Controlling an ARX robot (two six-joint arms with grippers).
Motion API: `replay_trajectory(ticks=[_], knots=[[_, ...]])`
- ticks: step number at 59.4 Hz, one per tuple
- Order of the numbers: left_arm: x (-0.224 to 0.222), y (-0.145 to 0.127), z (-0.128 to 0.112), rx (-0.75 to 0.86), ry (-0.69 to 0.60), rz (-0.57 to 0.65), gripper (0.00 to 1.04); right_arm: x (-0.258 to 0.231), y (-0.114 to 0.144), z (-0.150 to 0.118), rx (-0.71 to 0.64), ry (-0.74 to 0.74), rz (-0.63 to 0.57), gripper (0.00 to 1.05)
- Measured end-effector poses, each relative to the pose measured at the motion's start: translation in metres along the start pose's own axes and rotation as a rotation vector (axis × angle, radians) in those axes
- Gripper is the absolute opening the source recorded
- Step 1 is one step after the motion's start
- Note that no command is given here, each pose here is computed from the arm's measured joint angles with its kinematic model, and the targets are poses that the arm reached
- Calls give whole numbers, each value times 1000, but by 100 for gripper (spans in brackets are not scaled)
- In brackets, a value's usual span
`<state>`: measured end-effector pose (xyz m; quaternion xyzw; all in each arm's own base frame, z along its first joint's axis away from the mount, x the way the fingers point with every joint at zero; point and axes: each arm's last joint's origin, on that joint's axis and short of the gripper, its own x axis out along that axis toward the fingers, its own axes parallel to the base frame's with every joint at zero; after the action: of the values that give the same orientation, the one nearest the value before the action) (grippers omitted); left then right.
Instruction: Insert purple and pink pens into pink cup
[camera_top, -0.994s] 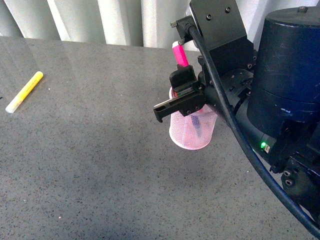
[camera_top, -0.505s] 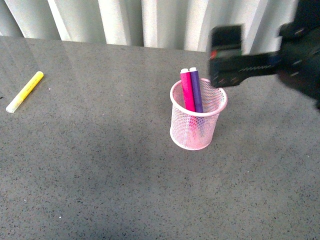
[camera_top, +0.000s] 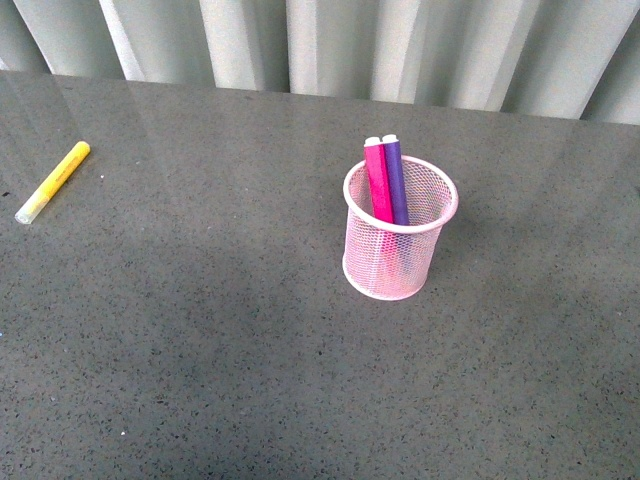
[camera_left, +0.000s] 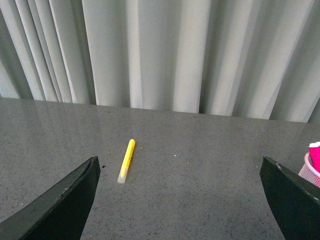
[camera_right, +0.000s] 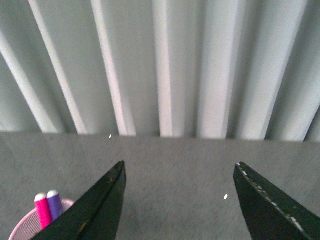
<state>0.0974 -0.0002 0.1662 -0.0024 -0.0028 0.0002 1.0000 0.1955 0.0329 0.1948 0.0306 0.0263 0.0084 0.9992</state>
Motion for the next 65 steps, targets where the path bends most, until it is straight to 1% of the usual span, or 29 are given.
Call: replay_trajectory(ticks=[2,3,5,9,15,16,20,24,27,34,43,65], knots=[[0,0,0,0,-1,0,98,-5,-3,3,-16,-40,-4,59],[0,0,0,0,-1,-1,98,-6,-4,3,-20,-46,-5,57],[0,0,0,0,-1,-3,98,-11,-7,2,-32,-56,-9,50],[0,0,0,0,-1,-3,98,-17,-11,-3,-42,-51,-18,39],[0,0,0,0,-1,-2,98,-27,-16,-11,-57,-37,-7,18],[0,0,0,0,-1,-2,98,-28,-17,-12,-57,-38,-6,16],[0,0,0,0,-1,-2,98,-34,-19,-14,-62,-43,-9,3],[0,0,0,0,-1,-3,98,-39,-22,-16,-62,-42,-11,3],[0,0,0,0,-1,-3,98,-42,-27,-18,-62,-38,8,3],[0,0,0,0,-1,-1,98,-49,-33,-20,-60,-44,-19,3],[0,0,0,0,-1,-2,98,-56,-33,-26,-61,-60,-14,3],[0,0,0,0,-1,-2,98,-71,-33,-23,-61,-74,-15,3]])
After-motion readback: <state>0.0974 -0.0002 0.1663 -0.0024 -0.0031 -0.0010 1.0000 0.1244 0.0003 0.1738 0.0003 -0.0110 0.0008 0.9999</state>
